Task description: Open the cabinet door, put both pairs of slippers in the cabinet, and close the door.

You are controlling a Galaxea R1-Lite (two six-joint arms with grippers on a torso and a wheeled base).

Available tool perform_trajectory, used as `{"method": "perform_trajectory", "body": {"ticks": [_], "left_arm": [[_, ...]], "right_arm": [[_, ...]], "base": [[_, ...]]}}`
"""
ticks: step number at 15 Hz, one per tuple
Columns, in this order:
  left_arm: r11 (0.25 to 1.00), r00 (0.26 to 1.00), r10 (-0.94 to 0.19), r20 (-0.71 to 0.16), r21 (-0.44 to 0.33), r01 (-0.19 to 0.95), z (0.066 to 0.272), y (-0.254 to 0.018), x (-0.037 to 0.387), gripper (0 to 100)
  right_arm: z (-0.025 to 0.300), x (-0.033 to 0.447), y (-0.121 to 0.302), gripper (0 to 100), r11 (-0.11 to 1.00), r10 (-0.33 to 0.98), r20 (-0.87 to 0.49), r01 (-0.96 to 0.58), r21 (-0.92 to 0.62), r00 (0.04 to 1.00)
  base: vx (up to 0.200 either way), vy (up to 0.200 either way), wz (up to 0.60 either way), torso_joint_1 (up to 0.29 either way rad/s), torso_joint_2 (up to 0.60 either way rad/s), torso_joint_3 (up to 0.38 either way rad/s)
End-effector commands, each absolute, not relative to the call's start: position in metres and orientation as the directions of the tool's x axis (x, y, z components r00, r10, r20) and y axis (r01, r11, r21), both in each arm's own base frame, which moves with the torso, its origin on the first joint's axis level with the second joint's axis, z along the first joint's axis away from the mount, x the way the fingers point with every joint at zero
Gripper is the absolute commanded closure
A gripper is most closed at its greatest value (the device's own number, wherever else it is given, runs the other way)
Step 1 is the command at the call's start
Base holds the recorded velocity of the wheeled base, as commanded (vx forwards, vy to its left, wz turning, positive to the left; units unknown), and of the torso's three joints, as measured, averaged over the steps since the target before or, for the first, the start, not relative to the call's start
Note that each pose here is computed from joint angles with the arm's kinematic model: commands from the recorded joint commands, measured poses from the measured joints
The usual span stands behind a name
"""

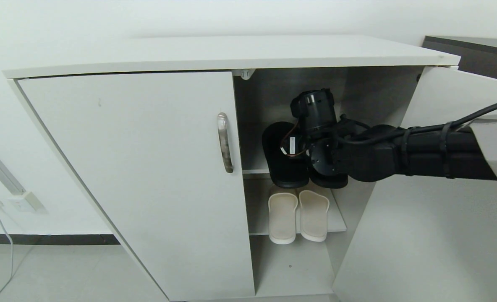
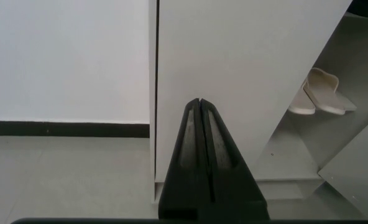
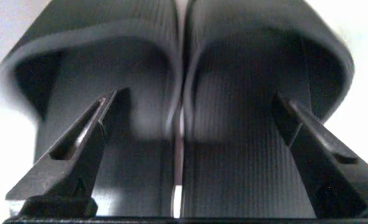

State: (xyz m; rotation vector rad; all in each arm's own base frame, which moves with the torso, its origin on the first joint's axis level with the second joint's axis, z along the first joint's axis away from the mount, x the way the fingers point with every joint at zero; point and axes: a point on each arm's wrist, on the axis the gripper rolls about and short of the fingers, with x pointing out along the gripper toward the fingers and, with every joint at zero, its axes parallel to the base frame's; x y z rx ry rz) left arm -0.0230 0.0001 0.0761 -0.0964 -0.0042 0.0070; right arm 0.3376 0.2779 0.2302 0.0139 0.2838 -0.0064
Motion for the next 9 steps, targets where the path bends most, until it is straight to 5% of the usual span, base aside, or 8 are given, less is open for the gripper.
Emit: {"method": "perform_trajectory", "body": {"ticks": [1, 9], "left_arm": [[0.995, 1.0, 0.008, 0.003, -0.097, -0.007, 0.076, 0.0, -0.023, 100], [0.995, 1.0, 0.008, 0.003, -0.097, -0.007, 0.076, 0.0, -0.023, 100]], "right_arm": [[0.249, 0.307, 0.27, 0, 0.999, 0.031, -0.27, -0.02, 0.041, 0.962], [0.231, 0.194, 0.244, 0, 0.974, 0.225, -0.254, -0.217, 0.059, 0.941]], "base": [[0.0, 0.0, 0.0, 0.0, 0.0, 0.0], [0.0, 0.0, 0.0, 0.0, 0.0, 0.0]]}}
